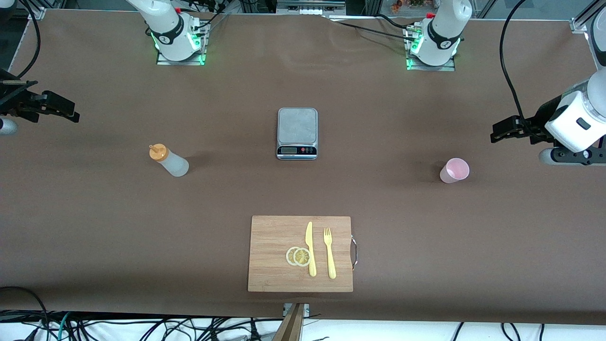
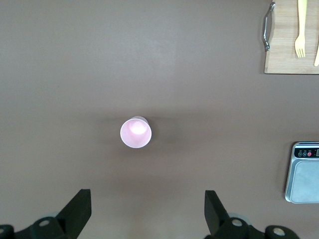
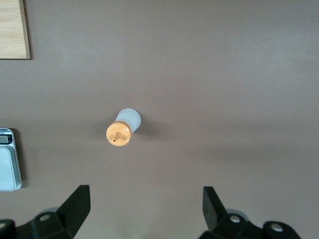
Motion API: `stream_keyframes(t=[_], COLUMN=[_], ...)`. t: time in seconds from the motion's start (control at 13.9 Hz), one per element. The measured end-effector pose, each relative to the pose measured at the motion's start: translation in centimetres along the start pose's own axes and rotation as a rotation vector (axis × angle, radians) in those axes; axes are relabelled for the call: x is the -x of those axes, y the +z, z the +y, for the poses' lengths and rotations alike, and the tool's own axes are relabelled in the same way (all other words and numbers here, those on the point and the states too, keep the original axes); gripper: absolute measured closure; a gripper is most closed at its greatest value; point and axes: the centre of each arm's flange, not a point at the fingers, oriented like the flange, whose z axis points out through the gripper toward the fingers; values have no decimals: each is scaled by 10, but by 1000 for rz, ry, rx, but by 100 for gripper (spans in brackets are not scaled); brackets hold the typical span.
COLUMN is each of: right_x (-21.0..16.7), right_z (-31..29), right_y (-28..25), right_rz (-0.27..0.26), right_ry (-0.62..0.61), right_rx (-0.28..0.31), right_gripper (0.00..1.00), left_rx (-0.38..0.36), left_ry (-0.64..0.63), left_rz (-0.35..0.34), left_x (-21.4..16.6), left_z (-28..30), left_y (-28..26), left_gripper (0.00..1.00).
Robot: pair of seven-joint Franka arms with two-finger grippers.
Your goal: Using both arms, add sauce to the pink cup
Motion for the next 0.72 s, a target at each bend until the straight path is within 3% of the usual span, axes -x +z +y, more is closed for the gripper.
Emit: stream_keyframes(t=[0.36, 0.72], right_x=[0, 0], right_z=[0, 0], right_y=[0, 0], right_rz=[0, -1], right_ry=[0, 0], right_rx=[0, 0], right_gripper=[0, 0], left_rx=[2, -2], left_ry=[129, 124], left_rz=[-32, -62], left_x=[-18, -27], left_z=[-38, -61], left_y=[49, 115], left_gripper=[0, 0])
